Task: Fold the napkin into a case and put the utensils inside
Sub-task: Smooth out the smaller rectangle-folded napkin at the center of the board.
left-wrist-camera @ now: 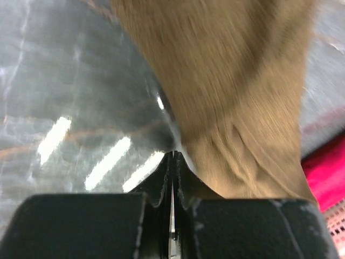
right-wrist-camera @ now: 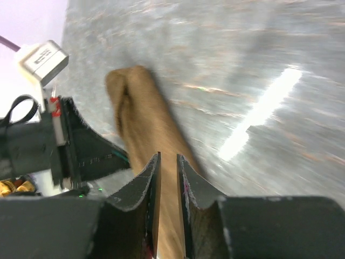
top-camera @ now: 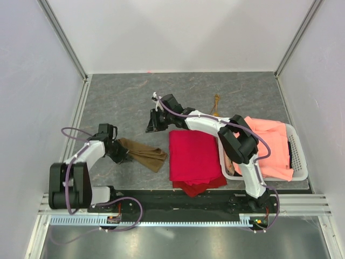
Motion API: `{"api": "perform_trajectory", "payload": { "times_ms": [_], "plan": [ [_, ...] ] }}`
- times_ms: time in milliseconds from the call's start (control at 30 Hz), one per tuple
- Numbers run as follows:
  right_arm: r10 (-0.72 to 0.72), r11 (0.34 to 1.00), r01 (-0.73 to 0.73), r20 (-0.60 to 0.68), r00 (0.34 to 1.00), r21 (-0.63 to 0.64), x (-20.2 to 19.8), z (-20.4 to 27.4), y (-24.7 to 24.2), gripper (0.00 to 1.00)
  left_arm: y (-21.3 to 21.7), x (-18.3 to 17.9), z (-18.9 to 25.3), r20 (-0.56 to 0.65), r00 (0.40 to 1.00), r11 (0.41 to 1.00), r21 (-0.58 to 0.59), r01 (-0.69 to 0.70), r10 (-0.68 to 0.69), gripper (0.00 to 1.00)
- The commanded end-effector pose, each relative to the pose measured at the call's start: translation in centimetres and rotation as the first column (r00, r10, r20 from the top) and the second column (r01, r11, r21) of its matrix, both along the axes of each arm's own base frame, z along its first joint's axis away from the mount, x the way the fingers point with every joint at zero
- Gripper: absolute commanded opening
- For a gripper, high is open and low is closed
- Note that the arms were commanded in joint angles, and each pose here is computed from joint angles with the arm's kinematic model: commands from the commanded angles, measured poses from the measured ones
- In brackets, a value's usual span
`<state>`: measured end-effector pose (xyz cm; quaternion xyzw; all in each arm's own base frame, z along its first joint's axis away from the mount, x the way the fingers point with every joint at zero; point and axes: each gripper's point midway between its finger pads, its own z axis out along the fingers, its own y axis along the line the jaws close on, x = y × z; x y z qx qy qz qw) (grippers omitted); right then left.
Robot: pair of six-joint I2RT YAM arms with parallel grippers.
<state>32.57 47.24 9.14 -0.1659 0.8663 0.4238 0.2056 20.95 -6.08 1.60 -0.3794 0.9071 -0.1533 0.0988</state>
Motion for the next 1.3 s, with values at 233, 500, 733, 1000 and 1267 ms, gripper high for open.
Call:
{"api": "perform_trajectory", "payload": {
  "times_ms": [233, 500, 733, 1000, 1267],
  "plan": [
    [0.008, 0.990, 0.000, 0.055, 0.998, -0.143, -1.1, -0.9, -5.5, 0.26, 1.4, 8.2, 2.8, 0.134, 0.987, 0.992, 0.099, 0.079, -0.092, 0.02],
    [0.057, 0.981, -0.042, 0.072, 0.996, -0.189, -2.6, -1.5, -5.8, 0.26, -3.6, 3.1, 4.7, 0.223, 0.972, 0.978, -0.169, 0.118, -0.079, 0.07],
    [0.114, 0.938, -0.012, 0.275, 0.955, -0.347, -1.9, 1.6, -6.4, 0.50, -7.6, 1.0, 4.6, 0.203, 0.966, 0.949, -0.237, 0.206, -0.159, 0.08],
    [0.273, 0.876, -0.076, 0.361, 0.892, -0.475, -5.2, 3.4, -5.1, 0.54, -6.1, 1.0, 5.1, 0.229, 0.969, 0.978, -0.158, 0.135, -0.096, 0.08],
    [0.380, 0.837, -0.169, 0.330, 0.864, -0.521, -8.3, 1.7, -3.3, 0.45, -6.2, 0.6, 3.7, 0.153, 0.987, 0.980, -0.181, 0.083, -0.056, 0.07]
  ]
}}
